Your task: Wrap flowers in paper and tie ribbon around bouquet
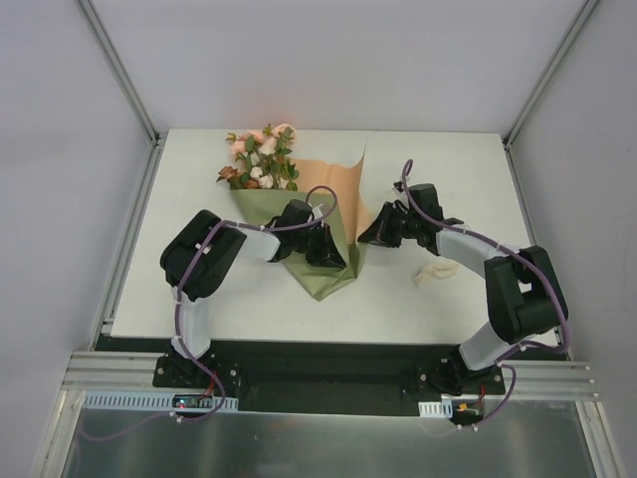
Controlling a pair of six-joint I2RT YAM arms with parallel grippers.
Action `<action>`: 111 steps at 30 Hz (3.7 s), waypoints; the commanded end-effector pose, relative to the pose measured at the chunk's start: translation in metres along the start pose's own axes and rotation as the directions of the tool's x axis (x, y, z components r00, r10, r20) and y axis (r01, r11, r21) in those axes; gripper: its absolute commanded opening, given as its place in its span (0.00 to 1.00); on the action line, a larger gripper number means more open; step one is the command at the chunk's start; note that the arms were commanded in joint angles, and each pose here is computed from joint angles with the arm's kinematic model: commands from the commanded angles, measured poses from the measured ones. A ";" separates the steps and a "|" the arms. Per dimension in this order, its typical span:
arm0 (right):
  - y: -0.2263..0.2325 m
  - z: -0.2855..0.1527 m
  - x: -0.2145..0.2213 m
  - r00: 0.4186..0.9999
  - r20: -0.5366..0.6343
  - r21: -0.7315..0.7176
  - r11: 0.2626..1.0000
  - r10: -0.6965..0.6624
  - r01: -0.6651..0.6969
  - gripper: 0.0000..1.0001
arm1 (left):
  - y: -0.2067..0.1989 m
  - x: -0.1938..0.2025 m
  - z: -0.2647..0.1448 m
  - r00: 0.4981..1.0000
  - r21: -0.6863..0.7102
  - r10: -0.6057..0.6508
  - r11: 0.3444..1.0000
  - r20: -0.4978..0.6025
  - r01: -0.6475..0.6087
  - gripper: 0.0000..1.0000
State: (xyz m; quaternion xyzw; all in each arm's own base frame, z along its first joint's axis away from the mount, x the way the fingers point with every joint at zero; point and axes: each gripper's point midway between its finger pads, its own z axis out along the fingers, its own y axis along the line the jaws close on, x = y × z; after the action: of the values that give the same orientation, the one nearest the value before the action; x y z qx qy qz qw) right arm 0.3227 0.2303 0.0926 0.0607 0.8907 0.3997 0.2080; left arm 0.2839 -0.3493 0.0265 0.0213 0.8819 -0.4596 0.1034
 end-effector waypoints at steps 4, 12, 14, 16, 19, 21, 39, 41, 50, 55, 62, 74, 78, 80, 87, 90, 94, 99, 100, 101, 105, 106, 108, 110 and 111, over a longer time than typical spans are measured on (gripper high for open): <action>0.037 0.011 0.014 0.993 -0.051 -0.077 0.991 -0.109 0.105 0.01 | 0.012 0.005 0.005 1.000 -0.018 -0.014 1.000 0.009 0.014 0.07; 0.041 0.035 0.035 0.976 -0.188 -0.110 0.990 -0.112 0.093 0.01 | 0.012 0.001 -0.015 0.994 -0.059 0.039 0.998 0.101 -0.033 0.11; 0.043 0.037 0.032 0.976 -0.189 -0.112 0.990 -0.111 0.091 0.01 | 0.007 -0.004 -0.021 0.989 -0.058 0.058 0.997 0.138 -0.050 0.13; 0.042 0.041 0.034 0.972 -0.208 -0.118 0.990 -0.105 0.082 0.01 | 0.005 -0.003 -0.026 0.985 -0.053 0.070 0.997 0.158 -0.062 0.16; 0.043 0.047 0.033 0.968 -0.230 -0.127 0.989 -0.102 0.074 0.01 | 0.001 -0.003 -0.032 0.983 -0.047 0.066 0.997 0.171 -0.059 0.20; 0.043 0.048 0.031 0.967 -0.232 -0.130 0.988 -0.106 0.077 0.00 | -0.002 0.000 -0.038 0.983 -0.044 0.053 0.998 0.174 -0.046 0.21; 0.064 0.049 0.054 0.933 -0.298 -0.148 0.976 -0.199 0.161 0.01 | 0.076 -0.009 -0.099 0.933 -0.144 -0.113 0.975 0.342 0.170 0.17; 0.066 0.051 0.065 0.917 -0.331 -0.148 0.972 -0.224 0.184 0.01 | 0.081 -0.010 -0.095 0.933 -0.148 -0.120 0.973 0.339 0.179 0.16; 0.072 0.069 0.089 0.875 -0.412 -0.145 0.966 -0.255 0.213 0.02 | 0.084 -0.003 -0.098 0.931 -0.155 -0.131 0.969 0.341 0.193 0.14; 0.058 0.074 0.091 0.865 -0.427 -0.102 0.965 -0.263 0.243 0.02 | 0.070 -0.004 -0.106 0.935 -0.143 -0.113 0.975 0.335 0.169 0.16; 0.049 0.073 0.085 0.873 -0.417 -0.078 0.967 -0.254 0.244 0.02 | 0.053 -0.023 -0.131 0.920 -0.100 -0.139 0.977 0.367 0.188 0.20; 0.055 0.074 0.094 0.865 -0.430 -0.102 0.966 -0.259 0.238 0.03 | 0.074 -0.090 -0.139 0.867 -0.068 -0.186 0.967 0.461 0.244 0.17; 0.060 0.075 0.097 0.857 -0.438 -0.119 0.962 -0.272 0.244 0.05 | 0.083 -0.098 -0.131 0.852 -0.064 -0.221 0.957 0.475 0.284 0.16; 0.065 0.077 0.099 0.852 -0.441 -0.134 0.959 -0.282 0.248 0.05 | 0.086 -0.099 -0.132 0.846 -0.073 -0.220 0.954 0.486 0.290 0.16; 0.068 0.086 0.109 0.838 -0.471 -0.156 0.961 -0.276 0.229 0.11 | 0.096 -0.098 -0.131 0.846 -0.110 -0.205 0.950 0.492 0.294 0.15; 0.071 0.088 0.111 0.836 -0.475 -0.163 0.961 -0.275 0.224 0.15 | 0.101 -0.095 -0.129 0.843 -0.116 -0.212 0.945 0.494 0.306 0.15; 0.072 0.090 0.114 0.831 -0.476 -0.163 0.958 -0.287 0.238 0.24 | 0.102 -0.084 -0.132 0.836 -0.112 -0.237 0.937 0.495 0.331 0.15; 0.071 0.090 0.114 0.834 -0.466 -0.162 0.955 -0.296 0.248 0.35 | 0.106 -0.057 -0.160 0.800 -0.164 -0.327 0.873 0.503 0.460 0.26; 0.073 0.090 0.113 0.834 -0.464 -0.166 0.954 -0.298 0.249 0.37 | 0.103 -0.055 -0.172 0.786 -0.163 -0.333 0.865 0.521 0.474 0.29; 0.073 0.090 0.113 0.834 -0.466 -0.168 0.955 -0.295 0.245 0.39 | 0.110 -0.053 -0.184 0.765 -0.164 -0.353 0.846 0.538 0.507 0.34; 0.074 0.092 0.112 0.838 -0.455 -0.174 0.953 -0.300 0.247 0.51 | 0.109 -0.031 -0.212 0.738 -0.092 -0.424 0.834 0.525 0.545 0.42; 0.075 0.092 0.112 0.840 -0.455 -0.173 0.954 -0.296 0.243 0.56 | 0.105 -0.026 -0.221 0.735 -0.065 -0.423 0.844 0.530 0.532 0.45; 0.077 0.092 0.112 0.840 -0.450 -0.186 0.951 -0.305 0.246 0.59 | 0.106 -0.022 -0.231 0.719 -0.042 -0.421 0.848 0.552 0.528 0.55; 0.077 0.091 0.111 0.843 -0.442 -0.186 0.950 -0.308 0.250 0.62 | 0.093 -0.026 -0.237 0.726 -0.014 -0.397 0.873 0.561 0.488 0.58; 0.079 0.090 0.110 0.844 -0.437 -0.191 0.949 -0.312 0.252 0.63 | 0.085 -0.031 -0.240 0.733 0.004 -0.388 0.885 0.559 0.466 0.58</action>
State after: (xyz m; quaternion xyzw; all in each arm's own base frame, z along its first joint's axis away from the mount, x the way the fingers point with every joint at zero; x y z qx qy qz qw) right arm 0.2511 0.3662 0.0452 -0.1671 0.8995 0.4027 0.0284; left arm 0.2985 -0.0902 0.0789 -0.3506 0.8286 -0.3556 0.2531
